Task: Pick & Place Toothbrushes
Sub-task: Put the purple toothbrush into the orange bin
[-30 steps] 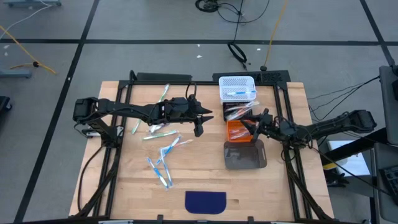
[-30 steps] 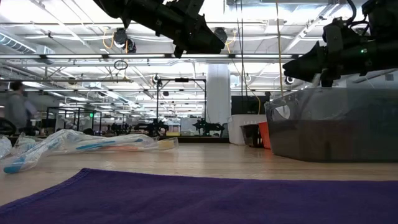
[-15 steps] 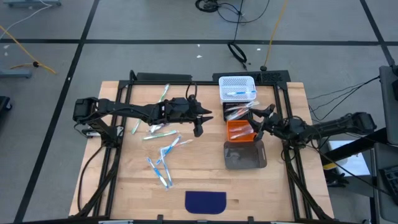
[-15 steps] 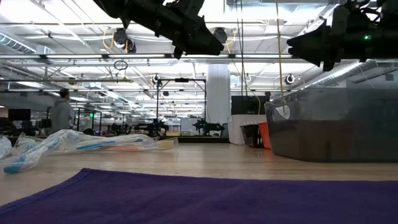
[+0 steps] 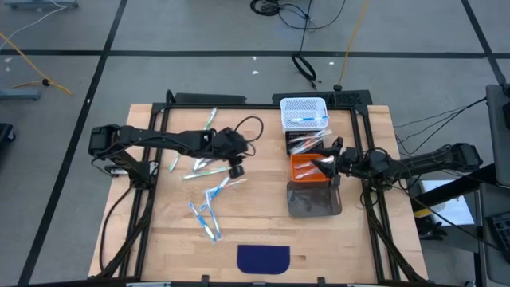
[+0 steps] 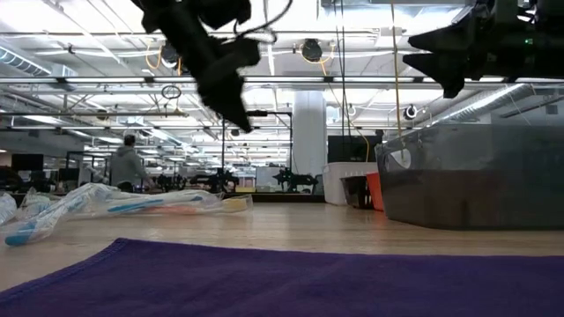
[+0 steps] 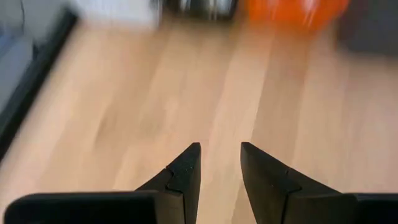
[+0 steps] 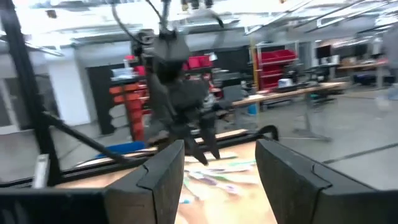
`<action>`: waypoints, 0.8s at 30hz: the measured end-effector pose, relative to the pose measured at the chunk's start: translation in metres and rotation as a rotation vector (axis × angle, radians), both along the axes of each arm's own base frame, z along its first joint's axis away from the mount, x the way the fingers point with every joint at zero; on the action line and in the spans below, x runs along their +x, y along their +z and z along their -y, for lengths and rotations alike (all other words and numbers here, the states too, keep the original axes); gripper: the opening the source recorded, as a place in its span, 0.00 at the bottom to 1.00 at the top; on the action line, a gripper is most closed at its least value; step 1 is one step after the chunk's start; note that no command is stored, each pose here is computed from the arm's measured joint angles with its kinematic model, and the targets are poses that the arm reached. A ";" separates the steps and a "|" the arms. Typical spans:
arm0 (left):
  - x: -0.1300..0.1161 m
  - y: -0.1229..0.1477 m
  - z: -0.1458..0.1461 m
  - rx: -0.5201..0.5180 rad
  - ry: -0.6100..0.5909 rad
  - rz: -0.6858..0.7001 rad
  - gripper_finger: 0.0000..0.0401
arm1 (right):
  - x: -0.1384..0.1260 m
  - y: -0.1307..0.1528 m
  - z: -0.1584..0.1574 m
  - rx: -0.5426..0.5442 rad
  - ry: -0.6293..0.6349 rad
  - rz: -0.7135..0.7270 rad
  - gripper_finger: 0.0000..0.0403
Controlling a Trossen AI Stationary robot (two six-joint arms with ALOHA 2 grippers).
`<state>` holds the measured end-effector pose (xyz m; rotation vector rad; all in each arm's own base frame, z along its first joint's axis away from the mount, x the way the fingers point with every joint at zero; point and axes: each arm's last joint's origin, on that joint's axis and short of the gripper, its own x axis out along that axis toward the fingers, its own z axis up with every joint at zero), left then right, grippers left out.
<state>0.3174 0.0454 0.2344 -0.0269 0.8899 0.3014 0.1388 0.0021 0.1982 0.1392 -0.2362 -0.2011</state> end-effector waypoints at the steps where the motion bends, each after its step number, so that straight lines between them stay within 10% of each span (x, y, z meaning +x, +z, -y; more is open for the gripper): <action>1: -0.004 -0.003 -0.001 0.001 0.010 -0.047 0.29 | 0.000 0.000 0.000 0.005 0.004 -0.001 0.47; 24: -0.061 -0.070 -0.016 -0.087 0.242 -0.412 0.29 | 0.061 0.058 -0.006 -0.075 0.071 -0.106 0.47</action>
